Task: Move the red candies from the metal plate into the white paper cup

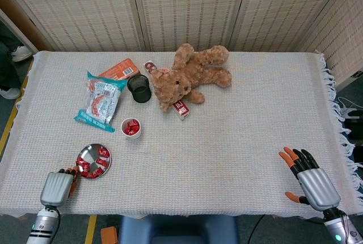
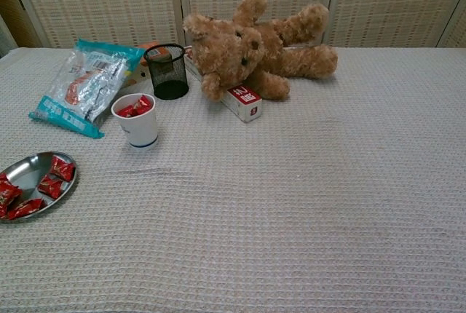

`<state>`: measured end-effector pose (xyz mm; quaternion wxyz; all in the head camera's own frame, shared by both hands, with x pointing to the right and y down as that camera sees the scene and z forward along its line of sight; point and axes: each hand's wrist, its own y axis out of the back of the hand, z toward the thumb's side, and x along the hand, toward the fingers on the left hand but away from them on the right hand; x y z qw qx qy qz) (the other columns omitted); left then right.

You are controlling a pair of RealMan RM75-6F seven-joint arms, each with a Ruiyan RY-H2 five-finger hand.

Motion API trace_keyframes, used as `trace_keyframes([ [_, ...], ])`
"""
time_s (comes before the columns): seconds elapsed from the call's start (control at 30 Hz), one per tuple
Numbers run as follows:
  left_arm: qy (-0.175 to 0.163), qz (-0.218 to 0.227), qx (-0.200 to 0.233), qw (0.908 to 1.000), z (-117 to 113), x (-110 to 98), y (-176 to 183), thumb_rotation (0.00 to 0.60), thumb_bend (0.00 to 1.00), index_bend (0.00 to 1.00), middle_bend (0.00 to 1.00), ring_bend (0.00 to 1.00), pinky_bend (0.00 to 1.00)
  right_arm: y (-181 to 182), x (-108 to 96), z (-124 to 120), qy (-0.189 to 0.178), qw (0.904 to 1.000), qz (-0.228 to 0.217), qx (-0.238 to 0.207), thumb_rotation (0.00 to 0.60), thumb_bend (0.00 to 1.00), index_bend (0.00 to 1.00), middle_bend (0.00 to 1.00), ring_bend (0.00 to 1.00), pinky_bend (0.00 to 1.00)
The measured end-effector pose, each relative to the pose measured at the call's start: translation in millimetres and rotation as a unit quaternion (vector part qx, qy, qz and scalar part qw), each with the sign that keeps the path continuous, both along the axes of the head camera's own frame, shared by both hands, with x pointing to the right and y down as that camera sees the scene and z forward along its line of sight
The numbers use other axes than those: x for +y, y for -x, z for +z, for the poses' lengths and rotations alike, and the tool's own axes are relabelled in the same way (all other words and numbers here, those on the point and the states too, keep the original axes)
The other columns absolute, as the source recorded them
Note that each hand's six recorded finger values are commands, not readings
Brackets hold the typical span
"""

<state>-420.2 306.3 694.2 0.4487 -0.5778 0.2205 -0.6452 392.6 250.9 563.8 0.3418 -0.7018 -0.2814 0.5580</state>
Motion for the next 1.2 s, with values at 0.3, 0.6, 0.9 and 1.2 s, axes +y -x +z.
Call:
trace_keyframes([
  [0.3,-0.010,0.001,0.008,0.9999,-2.8,-2.2,-1.2,0.600,0.37,0.43,0.60,0.58,0.95,0.3,0.5,0.4,0.000,1.0000,0.000,0.000,0.600,0.05,0.00,0.00,0.00,0.00],
  [0.6,-0.024,0.002,0.018,0.9995,-7.3,-6.7,-3.3,0.600,0.38,0.45,0.61,0.59,0.96,0.0,0.0,1.1,0.001,1.0000,0.000,0.001,0.600,0.05,0.00,0.00,0.00,0.00],
  [0.9,-0.037,0.003,0.028,0.9989,-11.9,-17.8,-7.5,0.600,0.38,0.46,0.62,0.60,0.96,-0.4,-0.7,1.4,0.001,1.0000,0.002,0.002,0.600,0.05,0.00,0.00,0.00,0.00],
  [1.2,-0.058,0.034,0.094,0.9933,-19.7,-66.3,-58.9,0.600,0.38,0.47,0.62,0.61,0.97,-1.5,-2.4,1.0,-0.002,1.0000,0.005,0.003,0.600,0.05,0.00,0.00,0.00,0.00],
])
